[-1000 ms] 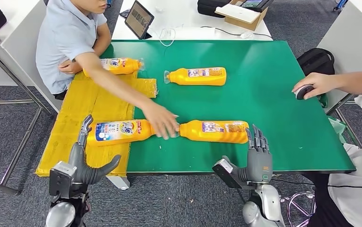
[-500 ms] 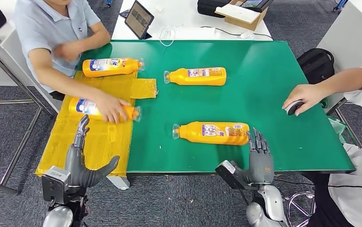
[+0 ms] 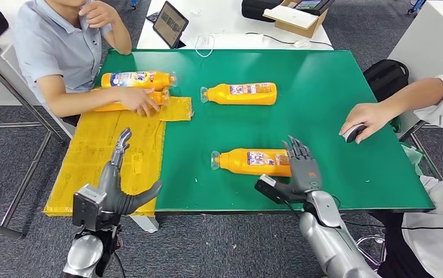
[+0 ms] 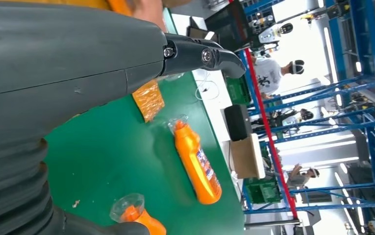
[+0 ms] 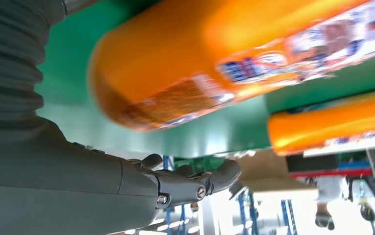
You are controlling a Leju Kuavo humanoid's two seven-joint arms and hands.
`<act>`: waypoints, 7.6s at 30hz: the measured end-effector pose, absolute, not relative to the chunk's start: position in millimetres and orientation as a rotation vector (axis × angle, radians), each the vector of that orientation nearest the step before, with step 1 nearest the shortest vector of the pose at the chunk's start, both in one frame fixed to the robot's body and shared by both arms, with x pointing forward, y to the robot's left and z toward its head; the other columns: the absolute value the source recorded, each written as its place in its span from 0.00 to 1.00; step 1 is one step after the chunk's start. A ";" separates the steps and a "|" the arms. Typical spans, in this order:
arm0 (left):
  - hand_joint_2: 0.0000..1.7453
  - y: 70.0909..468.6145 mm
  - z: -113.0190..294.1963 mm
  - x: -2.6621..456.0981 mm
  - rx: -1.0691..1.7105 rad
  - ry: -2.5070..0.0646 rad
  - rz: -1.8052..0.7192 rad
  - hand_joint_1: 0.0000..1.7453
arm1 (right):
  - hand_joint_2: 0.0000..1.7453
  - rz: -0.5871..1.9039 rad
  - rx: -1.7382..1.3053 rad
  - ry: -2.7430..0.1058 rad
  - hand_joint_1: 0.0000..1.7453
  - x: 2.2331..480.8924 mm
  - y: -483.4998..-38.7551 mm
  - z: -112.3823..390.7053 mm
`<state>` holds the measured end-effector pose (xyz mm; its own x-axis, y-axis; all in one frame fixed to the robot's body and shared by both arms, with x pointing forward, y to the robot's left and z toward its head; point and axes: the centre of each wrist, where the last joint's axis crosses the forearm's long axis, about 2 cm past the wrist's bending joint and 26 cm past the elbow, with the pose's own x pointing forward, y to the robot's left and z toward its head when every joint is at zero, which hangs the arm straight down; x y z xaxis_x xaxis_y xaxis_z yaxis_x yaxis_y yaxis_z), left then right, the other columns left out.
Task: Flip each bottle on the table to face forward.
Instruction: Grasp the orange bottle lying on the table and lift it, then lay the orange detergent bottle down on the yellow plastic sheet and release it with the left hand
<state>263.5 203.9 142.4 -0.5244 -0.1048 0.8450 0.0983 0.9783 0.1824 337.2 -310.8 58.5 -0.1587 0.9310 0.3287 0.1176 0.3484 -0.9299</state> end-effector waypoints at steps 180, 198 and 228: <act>1.00 169.4 121.0 265.6 -0.900 -1.852 -0.106 0.23 | 1.00 0.613 0.170 -2.200 1.00 301.1 -77.5 108.6; 1.00 169.7 121.6 270.8 -0.805 -1.826 -0.116 1.00 | 0.00 0.850 -0.351 -2.369 0.00 307.7 -80.9 106.1; 1.00 237.1 116.5 332.2 -0.062 -1.840 0.010 1.00 | 0.00 0.696 -0.905 -2.470 0.00 288.3 -130.0 153.6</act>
